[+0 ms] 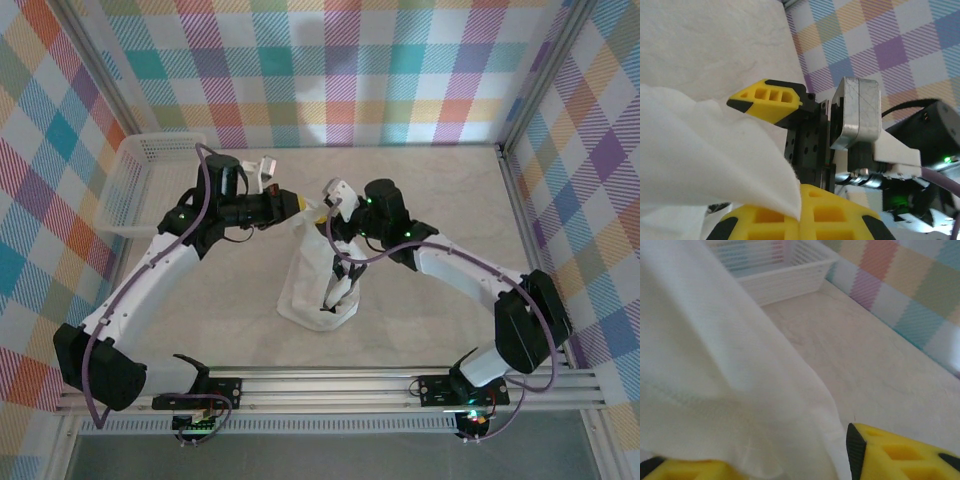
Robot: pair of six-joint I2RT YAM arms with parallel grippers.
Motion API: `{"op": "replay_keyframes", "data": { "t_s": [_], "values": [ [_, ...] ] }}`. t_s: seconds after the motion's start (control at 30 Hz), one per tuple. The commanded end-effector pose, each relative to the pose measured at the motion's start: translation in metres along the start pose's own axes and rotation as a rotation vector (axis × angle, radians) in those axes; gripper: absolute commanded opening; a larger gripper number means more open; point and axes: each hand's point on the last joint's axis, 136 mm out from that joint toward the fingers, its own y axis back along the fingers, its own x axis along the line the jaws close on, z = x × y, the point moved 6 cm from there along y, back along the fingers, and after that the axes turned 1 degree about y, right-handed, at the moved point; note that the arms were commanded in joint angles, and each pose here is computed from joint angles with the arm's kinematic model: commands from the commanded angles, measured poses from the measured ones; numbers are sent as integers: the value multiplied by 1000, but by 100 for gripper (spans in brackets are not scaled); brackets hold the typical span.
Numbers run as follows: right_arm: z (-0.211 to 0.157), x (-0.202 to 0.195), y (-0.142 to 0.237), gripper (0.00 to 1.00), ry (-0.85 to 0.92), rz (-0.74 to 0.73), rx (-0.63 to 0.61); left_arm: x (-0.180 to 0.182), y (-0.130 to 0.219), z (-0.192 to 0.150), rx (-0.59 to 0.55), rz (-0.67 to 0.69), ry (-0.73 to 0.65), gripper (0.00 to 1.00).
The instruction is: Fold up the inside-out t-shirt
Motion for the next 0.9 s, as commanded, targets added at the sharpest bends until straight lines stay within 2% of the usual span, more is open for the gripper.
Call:
{"op": "replay_keyframes", "data": {
  "t_s": [0.0,0.1,0.13,0.23,0.3,0.37,0.43,0.5,0.53,0.67,0.7,0.8,0.87],
  "values": [
    [3,16,5,41,0,144,13,2,15,4,-3,103,-107,0],
    [11,37,25,22,-83,333,-35,18,20,19,-21,128,-103,0],
    [17,46,33,19,-130,427,-55,22,19,23,-15,125,-98,0],
    [29,65,46,25,-281,644,-74,23,11,29,25,93,-102,0],
    [30,68,47,28,-346,690,-70,23,6,30,38,59,-91,0],
    [31,67,48,32,-353,681,-78,22,4,30,42,39,-91,0],
    [33,59,45,41,-346,585,-86,22,5,26,52,23,-96,0],
    [35,48,43,44,-344,501,-97,23,6,21,62,19,-99,0],
    [36,41,41,49,-362,466,-103,23,6,18,65,17,-101,0],
    [36,19,32,62,-462,439,-95,24,11,10,68,13,-107,0],
    [36,15,30,61,-488,444,-91,24,13,9,65,15,-109,0],
    [31,8,26,41,-542,457,-87,24,15,7,55,20,-112,0],
    [26,10,23,39,-529,468,-66,23,16,7,48,17,-111,0]
  ]
}}
